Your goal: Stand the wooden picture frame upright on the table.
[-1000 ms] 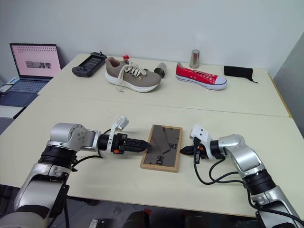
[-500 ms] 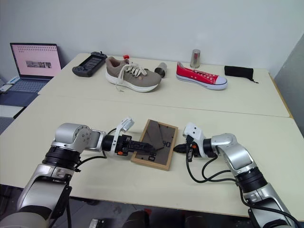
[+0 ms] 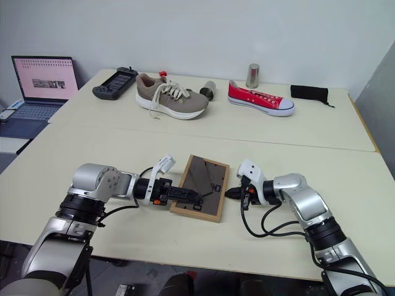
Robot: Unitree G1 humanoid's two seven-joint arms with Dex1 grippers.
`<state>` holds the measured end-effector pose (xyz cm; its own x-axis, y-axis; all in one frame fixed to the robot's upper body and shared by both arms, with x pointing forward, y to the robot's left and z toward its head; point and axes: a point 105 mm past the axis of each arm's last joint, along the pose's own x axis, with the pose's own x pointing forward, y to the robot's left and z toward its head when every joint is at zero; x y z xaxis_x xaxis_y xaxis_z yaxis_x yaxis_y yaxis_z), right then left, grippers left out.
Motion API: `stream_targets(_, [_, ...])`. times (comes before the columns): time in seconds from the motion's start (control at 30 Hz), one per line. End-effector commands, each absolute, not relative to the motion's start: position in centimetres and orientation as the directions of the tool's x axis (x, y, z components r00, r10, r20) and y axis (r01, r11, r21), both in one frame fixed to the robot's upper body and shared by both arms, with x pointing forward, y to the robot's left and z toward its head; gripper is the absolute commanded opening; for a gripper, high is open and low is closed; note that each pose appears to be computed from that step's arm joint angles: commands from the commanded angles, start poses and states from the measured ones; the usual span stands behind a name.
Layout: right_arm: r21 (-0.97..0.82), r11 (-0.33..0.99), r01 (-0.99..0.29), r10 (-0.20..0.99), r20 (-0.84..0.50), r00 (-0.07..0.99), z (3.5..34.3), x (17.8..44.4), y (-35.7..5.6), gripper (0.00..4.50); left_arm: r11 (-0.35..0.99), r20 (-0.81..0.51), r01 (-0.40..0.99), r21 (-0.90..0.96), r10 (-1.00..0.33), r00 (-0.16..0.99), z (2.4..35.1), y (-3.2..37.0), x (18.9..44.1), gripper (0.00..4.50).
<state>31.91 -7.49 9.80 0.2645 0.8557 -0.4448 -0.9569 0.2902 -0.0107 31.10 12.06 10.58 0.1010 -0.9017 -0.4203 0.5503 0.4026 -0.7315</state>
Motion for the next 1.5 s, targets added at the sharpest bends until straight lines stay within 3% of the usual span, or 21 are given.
stream_targets(0.03, [-0.047,0.287,-0.957,0.87,-0.405,0.281,11.2,32.3,-7.1,0.0,0.364,-0.382,0.577,-0.731,-0.919,0.096,11.8,12.0,31.0,2.38])
stream_targets(0.23, [-0.049,0.296,-0.954,0.868,-0.404,0.29,11.2,32.6,-7.3,0.0,0.357,-0.358,0.587,-0.727,-0.926,0.119,12.9,12.3,31.3,1.35])
stream_targets(0.5, [-0.077,0.325,-0.943,0.861,-0.387,0.329,12.4,33.5,-8.3,0.0,0.338,-0.3,0.621,-0.707,-0.939,0.17,15.1,12.0,32.0,1.29])
stream_targets(0.7, [-0.084,0.338,-0.937,0.872,-0.346,0.346,16.3,34.3,-10.6,0.0,0.313,-0.21,0.687,-0.656,-0.95,0.232,18.3,12.1,32.9,1.29])
stream_targets(0.83, [0.015,0.286,-0.958,0.947,-0.159,0.28,22.7,34.9,-8.3,0.71,0.35,-0.173,0.75,-0.561,-0.936,0.308,20.1,12.3,34.3,1.29])
stream_targets(1.03, [0.002,0.223,-0.975,0.972,-0.078,0.222,26.4,35.2,-5.2,2.07,0.368,-0.175,0.783,-0.502,-0.929,0.325,20.5,11.9,35.0,1.29])
stream_targets(1.33, [-0.025,0.209,-0.977,0.974,-0.078,0.211,26.2,35.8,-2.4,3.98,0.38,-0.178,0.788,-0.485,-0.925,0.336,20.3,11.9,35.3,1.29])
stream_targets(1.5, [-0.025,0.205,-0.978,0.975,-0.078,0.207,26.0,36.0,-1.9,3.98,0.384,-0.178,0.787,-0.483,-0.923,0.341,20.3,12.0,35.3,1.29])
